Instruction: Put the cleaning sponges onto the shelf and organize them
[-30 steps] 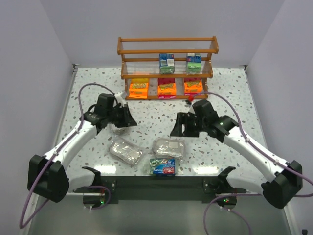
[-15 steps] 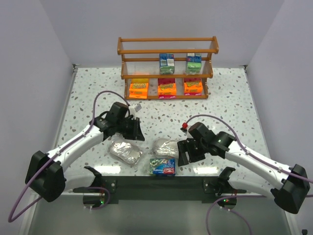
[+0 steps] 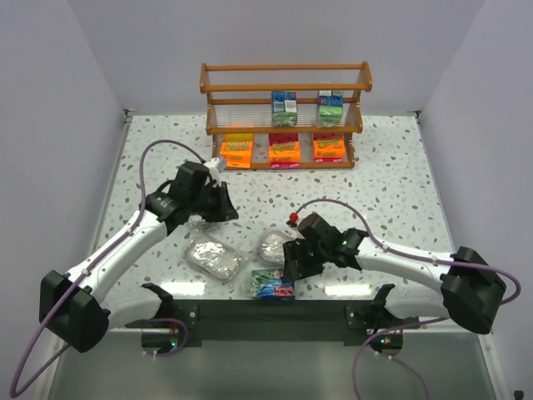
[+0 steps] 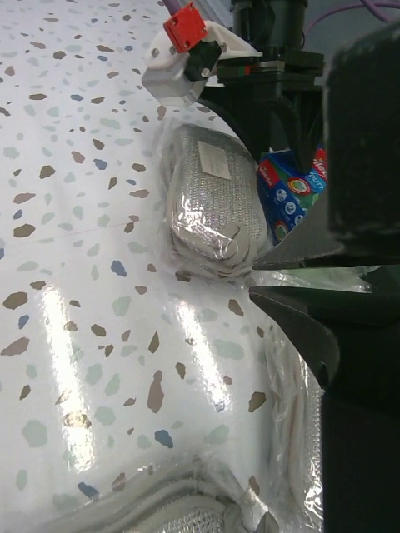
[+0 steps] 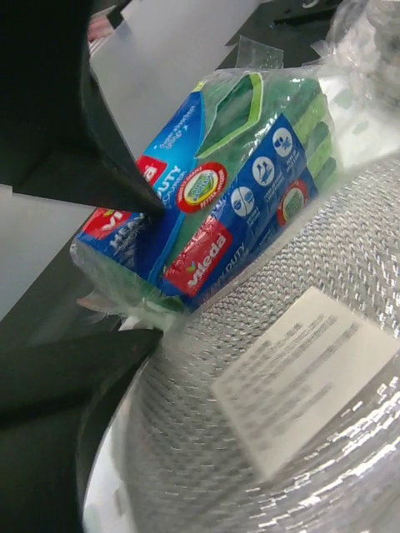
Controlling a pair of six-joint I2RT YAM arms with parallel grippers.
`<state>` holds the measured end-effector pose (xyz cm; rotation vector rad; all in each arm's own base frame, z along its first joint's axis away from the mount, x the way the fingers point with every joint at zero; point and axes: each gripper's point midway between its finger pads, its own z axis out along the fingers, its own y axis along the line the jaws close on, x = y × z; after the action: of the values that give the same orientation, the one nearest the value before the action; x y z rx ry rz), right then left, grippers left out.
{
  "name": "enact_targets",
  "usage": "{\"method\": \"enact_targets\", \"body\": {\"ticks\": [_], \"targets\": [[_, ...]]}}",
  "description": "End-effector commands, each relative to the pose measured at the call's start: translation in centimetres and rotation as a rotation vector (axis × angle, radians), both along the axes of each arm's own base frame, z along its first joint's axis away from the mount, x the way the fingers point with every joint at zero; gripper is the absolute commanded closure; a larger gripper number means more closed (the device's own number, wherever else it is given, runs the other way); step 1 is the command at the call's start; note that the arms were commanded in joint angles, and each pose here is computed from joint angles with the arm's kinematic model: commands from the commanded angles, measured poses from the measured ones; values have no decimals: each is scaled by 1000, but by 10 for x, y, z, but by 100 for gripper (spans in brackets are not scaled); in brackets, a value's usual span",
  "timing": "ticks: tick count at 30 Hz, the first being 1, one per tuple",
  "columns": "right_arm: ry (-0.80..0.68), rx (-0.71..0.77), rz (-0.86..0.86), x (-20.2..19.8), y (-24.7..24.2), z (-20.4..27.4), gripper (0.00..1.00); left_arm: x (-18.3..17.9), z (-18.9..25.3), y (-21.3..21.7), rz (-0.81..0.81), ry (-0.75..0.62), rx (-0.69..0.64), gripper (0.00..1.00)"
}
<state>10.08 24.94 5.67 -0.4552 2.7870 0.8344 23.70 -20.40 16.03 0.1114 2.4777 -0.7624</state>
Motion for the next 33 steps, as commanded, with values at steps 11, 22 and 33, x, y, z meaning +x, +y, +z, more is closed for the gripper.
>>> {"method": "enact_targets", "body": {"ticks": [11, 22, 33], "targets": [[126, 68, 75, -30, 12, 17, 100, 30, 29, 54, 139, -81, -1, 86], [152, 133, 275, -38, 29, 106, 98, 39, 44, 56, 148, -122, -4, 87], [-9, -239, -43, 75, -37, 33, 100, 40, 47, 57, 155, -129, -15, 88]]}}
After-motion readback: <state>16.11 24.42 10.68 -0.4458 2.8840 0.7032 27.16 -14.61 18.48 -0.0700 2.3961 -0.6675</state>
